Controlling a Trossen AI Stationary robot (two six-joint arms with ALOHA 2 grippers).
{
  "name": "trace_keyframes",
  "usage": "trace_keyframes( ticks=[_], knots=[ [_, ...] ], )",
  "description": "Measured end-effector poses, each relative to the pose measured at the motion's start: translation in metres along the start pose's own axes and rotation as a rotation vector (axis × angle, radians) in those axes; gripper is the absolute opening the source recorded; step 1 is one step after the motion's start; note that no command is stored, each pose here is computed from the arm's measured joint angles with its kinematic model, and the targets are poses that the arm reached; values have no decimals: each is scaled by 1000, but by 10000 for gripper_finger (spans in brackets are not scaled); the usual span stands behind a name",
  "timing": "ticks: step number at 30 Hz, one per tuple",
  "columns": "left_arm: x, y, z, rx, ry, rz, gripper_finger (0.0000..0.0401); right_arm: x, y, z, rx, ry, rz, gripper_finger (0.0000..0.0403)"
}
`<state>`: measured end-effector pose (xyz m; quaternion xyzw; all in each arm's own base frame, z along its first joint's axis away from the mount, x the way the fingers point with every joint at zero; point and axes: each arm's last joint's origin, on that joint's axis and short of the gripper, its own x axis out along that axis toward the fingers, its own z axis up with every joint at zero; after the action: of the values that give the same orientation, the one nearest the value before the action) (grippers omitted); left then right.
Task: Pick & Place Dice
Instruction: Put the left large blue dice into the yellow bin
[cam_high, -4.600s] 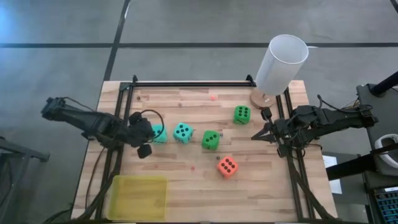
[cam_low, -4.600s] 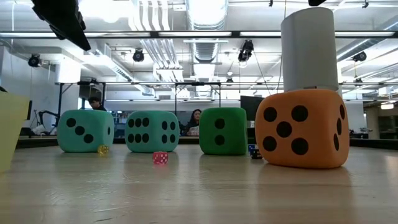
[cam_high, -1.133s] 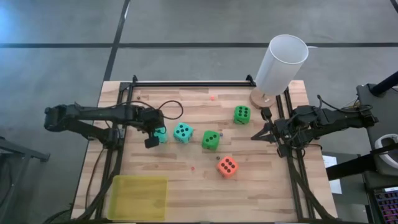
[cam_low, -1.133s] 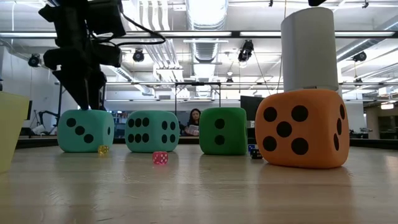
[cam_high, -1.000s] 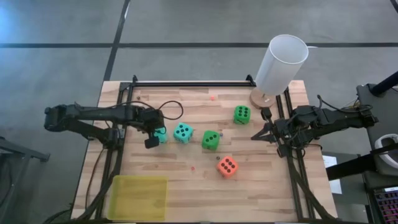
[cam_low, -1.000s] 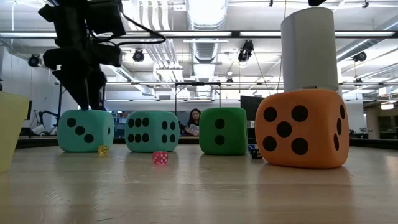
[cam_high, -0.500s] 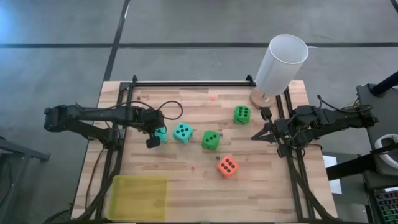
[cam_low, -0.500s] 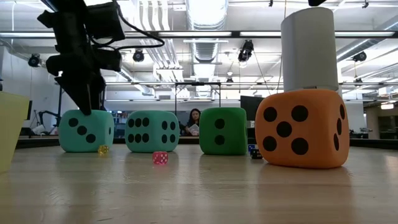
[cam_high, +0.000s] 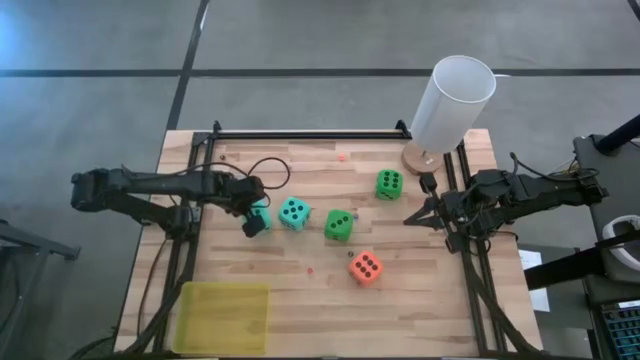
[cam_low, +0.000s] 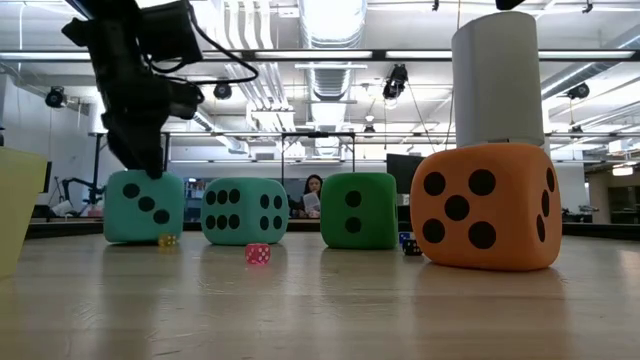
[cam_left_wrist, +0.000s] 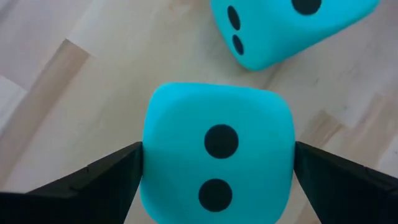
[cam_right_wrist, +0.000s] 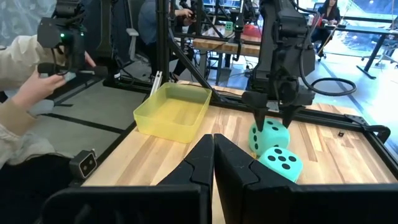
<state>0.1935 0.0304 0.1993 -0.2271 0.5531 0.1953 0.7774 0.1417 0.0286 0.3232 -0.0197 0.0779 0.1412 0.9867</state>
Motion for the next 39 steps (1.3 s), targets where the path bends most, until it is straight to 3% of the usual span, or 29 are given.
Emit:
trace_keyframes(
  ticks=[15, 39],
  knots=[
    [16, -23, -2, -60, 71, 5, 400, 0, 0, 0, 0, 0, 0, 8],
    [16, -28, 4, -73, 83, 0, 378, 0, 0, 0, 0, 0, 0, 8]
  ],
)
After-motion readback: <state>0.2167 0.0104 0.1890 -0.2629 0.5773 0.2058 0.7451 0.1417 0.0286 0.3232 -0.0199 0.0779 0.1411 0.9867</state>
